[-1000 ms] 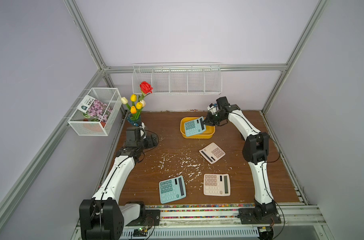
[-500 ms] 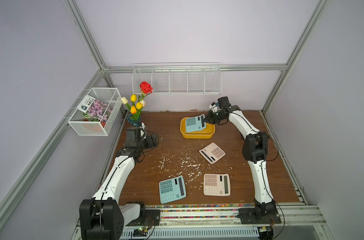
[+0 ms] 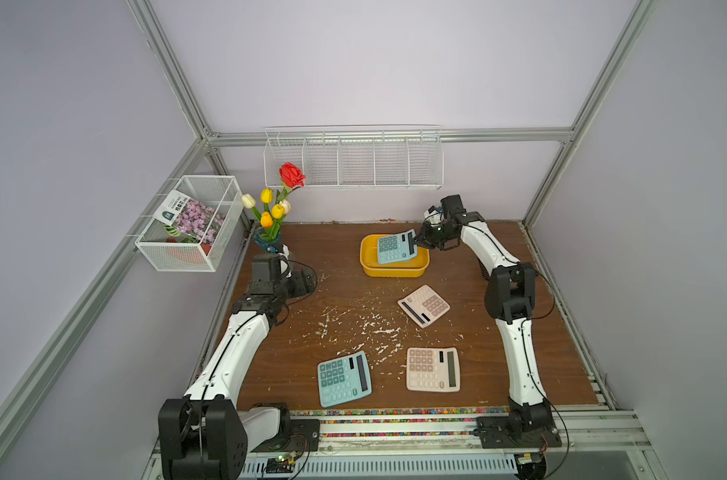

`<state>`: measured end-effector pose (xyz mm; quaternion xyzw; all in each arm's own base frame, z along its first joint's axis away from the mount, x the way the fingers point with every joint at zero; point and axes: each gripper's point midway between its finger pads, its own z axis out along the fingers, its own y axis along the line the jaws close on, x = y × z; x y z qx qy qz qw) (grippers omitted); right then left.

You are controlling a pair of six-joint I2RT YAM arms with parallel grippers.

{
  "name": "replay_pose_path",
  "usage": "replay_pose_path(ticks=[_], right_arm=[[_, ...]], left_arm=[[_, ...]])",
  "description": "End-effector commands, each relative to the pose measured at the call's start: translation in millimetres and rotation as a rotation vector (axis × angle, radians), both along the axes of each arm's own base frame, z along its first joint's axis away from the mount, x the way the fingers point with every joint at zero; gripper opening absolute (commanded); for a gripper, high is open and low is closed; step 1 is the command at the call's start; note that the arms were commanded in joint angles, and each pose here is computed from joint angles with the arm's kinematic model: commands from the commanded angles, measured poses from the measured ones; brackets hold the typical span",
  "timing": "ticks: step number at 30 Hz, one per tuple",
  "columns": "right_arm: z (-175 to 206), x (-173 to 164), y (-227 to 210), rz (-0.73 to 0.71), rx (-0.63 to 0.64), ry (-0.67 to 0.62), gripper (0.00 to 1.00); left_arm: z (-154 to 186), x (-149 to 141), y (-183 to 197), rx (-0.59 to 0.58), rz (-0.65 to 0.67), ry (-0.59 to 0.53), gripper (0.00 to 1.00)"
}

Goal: Put the calculator in the storage box
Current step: Place the calculator in the storage box.

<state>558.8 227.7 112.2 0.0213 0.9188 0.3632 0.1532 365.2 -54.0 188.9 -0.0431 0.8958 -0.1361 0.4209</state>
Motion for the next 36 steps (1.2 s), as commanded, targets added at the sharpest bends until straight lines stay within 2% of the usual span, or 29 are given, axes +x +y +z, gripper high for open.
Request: replay_pose_path(ticks=[1,18,23,36], right_arm=[[-6.8,-4.9,1.6,0.036,-0.008,0.01,0.0],[-36.2,-17.1,-21.2,-0.007,-0.148,0.076,0.0],[-42.8,-20.9,-24.9,-0.019,-0.166,0.091,0.1],[-40.5,-23.4,-27.4,-0.03,-0.198,0.093,0.28]], left_arm=[[-0.4,0.9,1.9,-0.005,0.008,-0.004,0.89],[-2.3,1.8,0.6,-0.009,0.001,0.001,0.89],[-2.8,2.0,-0.4,-0.01,-0.005,0.002,0.89],[-1.9,1.9,0.5,-0.009,-0.002,-0.001,0.89]])
